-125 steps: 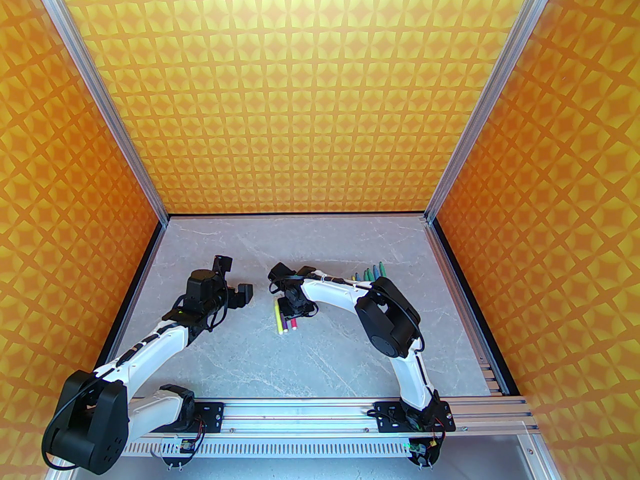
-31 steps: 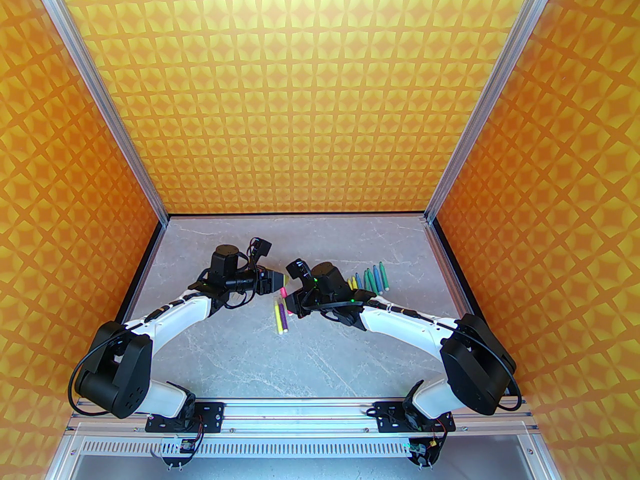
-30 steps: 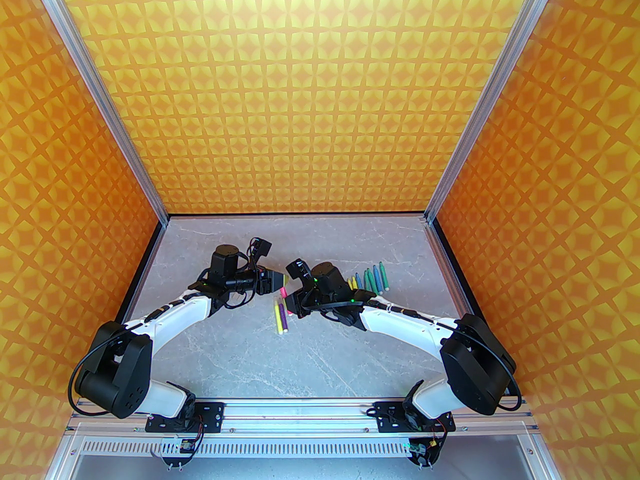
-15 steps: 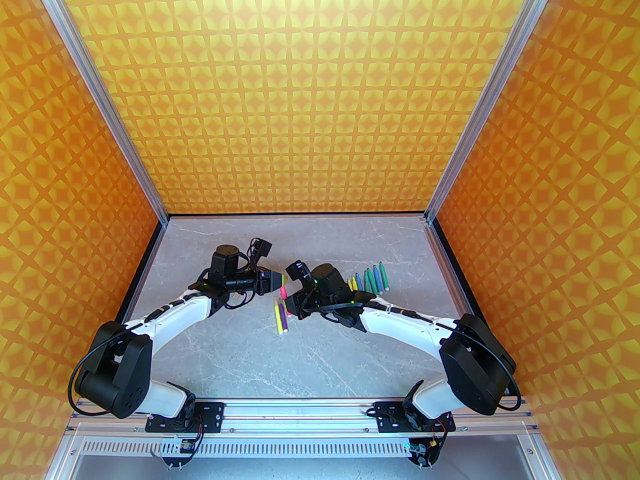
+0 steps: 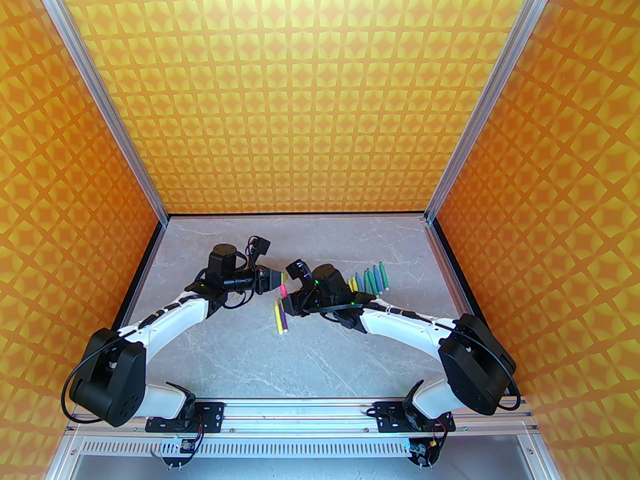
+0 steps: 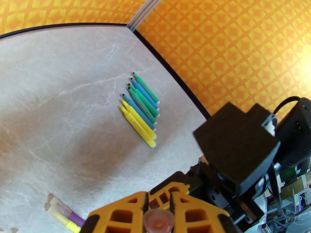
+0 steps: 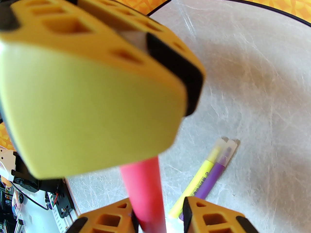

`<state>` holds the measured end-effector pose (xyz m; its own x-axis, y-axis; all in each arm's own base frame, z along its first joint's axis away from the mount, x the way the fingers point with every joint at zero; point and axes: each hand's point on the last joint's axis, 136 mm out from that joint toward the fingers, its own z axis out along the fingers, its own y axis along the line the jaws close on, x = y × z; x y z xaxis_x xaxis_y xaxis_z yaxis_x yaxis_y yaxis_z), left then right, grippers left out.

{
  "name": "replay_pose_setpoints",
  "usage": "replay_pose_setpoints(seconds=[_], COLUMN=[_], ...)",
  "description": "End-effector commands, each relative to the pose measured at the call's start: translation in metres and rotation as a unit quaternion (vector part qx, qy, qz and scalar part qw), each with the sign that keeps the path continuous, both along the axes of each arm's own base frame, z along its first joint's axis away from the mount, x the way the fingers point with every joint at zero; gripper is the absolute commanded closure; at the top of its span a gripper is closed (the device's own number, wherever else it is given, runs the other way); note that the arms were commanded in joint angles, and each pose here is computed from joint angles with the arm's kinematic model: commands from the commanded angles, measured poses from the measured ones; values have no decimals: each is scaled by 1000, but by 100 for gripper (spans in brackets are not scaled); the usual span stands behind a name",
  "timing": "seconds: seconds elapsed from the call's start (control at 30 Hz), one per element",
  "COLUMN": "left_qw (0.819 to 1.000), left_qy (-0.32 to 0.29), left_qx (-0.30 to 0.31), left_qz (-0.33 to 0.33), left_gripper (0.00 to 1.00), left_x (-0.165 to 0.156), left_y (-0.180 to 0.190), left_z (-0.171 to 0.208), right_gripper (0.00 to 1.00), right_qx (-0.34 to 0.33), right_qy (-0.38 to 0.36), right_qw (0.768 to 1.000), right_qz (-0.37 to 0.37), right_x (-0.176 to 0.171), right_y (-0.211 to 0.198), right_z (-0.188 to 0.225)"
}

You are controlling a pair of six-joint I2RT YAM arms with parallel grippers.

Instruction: Open the pen caps

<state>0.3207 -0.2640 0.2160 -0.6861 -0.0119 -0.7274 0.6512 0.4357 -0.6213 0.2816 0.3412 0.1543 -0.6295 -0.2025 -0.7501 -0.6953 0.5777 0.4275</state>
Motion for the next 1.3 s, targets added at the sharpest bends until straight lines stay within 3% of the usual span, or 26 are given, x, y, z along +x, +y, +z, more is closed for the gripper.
replay_pose_setpoints(seconds=[0.0,0.13,0.43,1.27], left_qw=[1000,1000,1000,990], left_qy=[-7,-10,-20,18], left_qx=[-11,-8,-19,-40], left_qz=[-14,-15,-5,131], left_gripper=[96,97,100,100], left_x=[-9,-11,-6,40], left_y=[-1,0,2,49], left_z=[11,12,19,17], right_gripper=[66,73,99,100], right_qx=[10,14,-5,-47], right_qy=[-8,-8,3,20], right_qw=[1000,1000,1000,999], right_qz=[8,12,14,-8], right_x=[4,5,-6,-40], right_y=[8,12,0,-44], right_z=[4,6,-11,-64])
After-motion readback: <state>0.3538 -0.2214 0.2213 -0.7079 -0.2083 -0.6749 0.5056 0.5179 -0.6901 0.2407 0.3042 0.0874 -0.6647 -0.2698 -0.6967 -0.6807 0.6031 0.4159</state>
